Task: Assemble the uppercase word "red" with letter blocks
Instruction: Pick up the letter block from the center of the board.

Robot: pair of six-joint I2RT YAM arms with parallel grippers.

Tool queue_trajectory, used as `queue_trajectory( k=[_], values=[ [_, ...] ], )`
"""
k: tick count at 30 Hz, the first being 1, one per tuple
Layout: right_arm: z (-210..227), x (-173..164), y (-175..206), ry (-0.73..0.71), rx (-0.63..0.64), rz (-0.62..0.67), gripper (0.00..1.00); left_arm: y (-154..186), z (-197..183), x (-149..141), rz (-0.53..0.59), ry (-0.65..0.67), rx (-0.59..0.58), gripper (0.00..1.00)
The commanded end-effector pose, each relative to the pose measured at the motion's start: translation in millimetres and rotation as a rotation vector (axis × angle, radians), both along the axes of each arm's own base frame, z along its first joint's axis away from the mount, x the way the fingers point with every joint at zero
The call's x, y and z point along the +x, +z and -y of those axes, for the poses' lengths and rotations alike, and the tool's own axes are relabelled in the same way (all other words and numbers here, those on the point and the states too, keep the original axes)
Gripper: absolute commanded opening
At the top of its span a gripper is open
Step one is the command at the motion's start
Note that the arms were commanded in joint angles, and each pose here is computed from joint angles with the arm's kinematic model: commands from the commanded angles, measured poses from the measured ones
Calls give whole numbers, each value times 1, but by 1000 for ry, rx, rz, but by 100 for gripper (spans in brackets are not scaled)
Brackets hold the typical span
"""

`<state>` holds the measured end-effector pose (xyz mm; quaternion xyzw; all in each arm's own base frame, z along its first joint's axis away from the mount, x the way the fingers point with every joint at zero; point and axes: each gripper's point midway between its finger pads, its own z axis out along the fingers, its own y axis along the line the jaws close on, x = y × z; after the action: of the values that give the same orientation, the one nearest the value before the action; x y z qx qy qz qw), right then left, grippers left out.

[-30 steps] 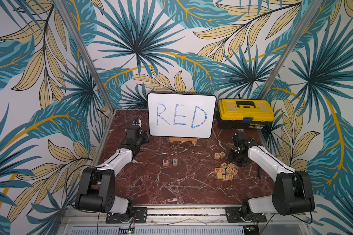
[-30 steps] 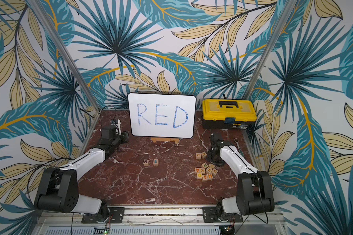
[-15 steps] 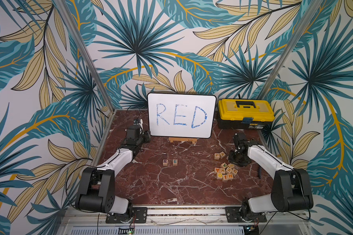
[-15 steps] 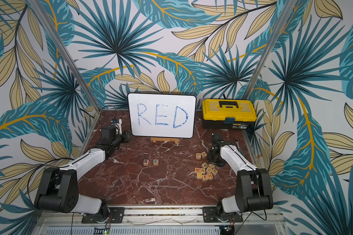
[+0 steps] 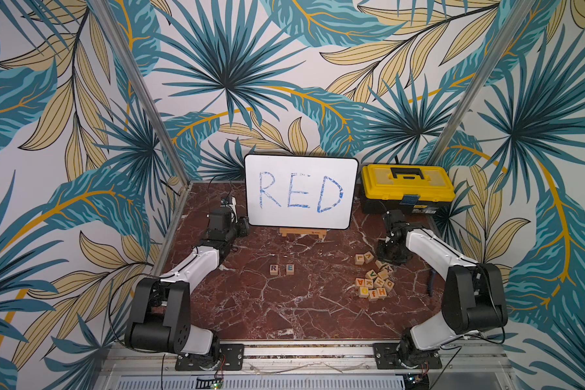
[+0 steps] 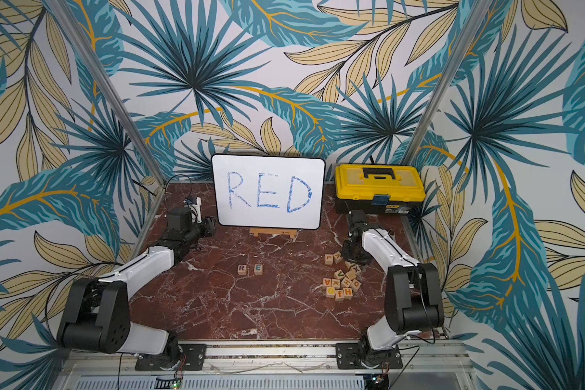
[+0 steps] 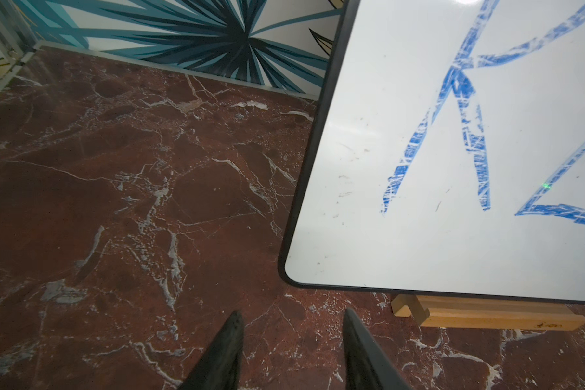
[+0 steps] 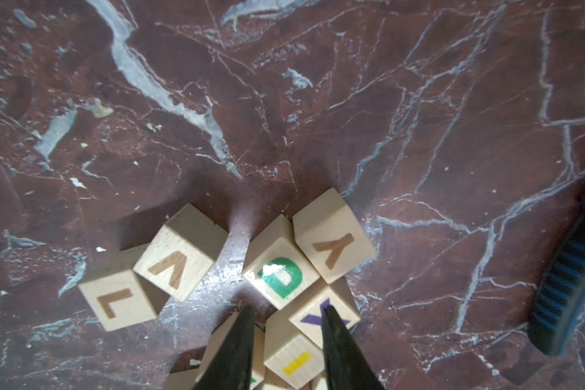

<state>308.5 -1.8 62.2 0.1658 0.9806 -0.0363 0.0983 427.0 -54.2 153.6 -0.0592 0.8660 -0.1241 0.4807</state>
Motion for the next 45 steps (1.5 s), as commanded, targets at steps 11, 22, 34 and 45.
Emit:
queue_trajectory(
  k=[11,22,34,45],
  values=[
    [0,14,-9,128,-17,-53,39,6,-6,0,29,-4,7,48],
    [2,14,-25,122,-29,-87,38,6,-7,1,28,-3,5,48],
    [-7,4,-20,74,31,-66,38,6,-7,2,26,-4,1,48],
    [-17,4,-12,73,46,-43,38,8,-7,2,30,-7,-5,48]
  ],
)
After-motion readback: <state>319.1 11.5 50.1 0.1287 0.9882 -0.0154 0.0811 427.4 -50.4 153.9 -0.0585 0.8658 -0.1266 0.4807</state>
